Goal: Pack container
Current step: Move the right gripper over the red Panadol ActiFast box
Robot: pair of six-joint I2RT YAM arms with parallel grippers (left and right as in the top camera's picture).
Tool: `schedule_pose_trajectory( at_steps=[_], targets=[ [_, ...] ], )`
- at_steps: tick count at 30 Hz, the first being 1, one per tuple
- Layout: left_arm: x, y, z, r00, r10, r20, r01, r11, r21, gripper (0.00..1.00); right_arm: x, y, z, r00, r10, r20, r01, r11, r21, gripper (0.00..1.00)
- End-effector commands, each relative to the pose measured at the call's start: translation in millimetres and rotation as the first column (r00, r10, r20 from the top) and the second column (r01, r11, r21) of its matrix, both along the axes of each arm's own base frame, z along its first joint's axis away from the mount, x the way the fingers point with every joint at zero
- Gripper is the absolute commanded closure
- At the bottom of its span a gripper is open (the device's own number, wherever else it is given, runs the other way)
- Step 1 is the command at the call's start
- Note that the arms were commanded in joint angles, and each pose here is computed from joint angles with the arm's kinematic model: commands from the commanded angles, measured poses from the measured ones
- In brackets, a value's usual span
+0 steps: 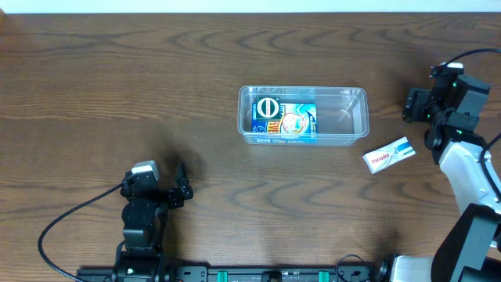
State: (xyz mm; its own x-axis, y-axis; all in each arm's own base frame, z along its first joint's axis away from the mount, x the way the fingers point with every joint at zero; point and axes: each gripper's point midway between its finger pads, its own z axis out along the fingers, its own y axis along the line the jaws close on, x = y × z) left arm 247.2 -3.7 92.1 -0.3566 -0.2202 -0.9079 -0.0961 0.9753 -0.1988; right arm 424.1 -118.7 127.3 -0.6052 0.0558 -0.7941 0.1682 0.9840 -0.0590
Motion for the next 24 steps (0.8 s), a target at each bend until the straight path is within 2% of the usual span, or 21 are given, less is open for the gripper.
schedule_pose_trajectory(
  at_steps=[1, 4, 9, 12, 16, 24],
  targets=[
    [-5.8, 2.1, -18.4, 0.998, 0.008, -0.057, -0.007, 1.000, 0.016, 0.02, 1.3, -12.5, 16.1, 0.999, -0.013, 0.041, 0.014, 1.000, -0.012, 0.25],
    [-5.8, 2.1, -18.4, 0.998, 0.008, -0.057, -0.007, 1.000, 0.017, 0.02, -0.7, -17.0, 15.8, 0.999, -0.010, 0.045, 0.010, 1.000, 0.008, 0.21],
    [-5.8, 2.1, -18.4, 0.998, 0.008, -0.057, -0.007, 1.000, 0.016, 0.02, 3.1, -7.9, 15.9, 0.996, 0.058, 0.075, -0.064, 0.995, 0.072, 0.21],
    [-5.8, 2.1, -18.4, 0.998, 0.008, -0.057, -0.007, 1.000, 0.017, 0.02, 4.3, -9.3, 12.4, 0.996, 0.056, 0.071, -0.061, 0.996, 0.072, 0.20],
    [-5.8, 2.1, -18.4, 0.998, 0.008, -0.057, -0.007, 1.000, 0.016, 0.02, 6.7, -10.3, 4.2, 0.997, 0.057, 0.060, -0.062, 0.995, 0.075, 0.14],
    [-5.8, 2.1, -18.4, 0.998, 0.008, -0.057, -0.007, 1.000, 0.017, 0.02, 12.6, -13.2, -12.5, 0.997, 0.063, 0.043, -0.066, 0.995, 0.069, 0.15]
  ],
)
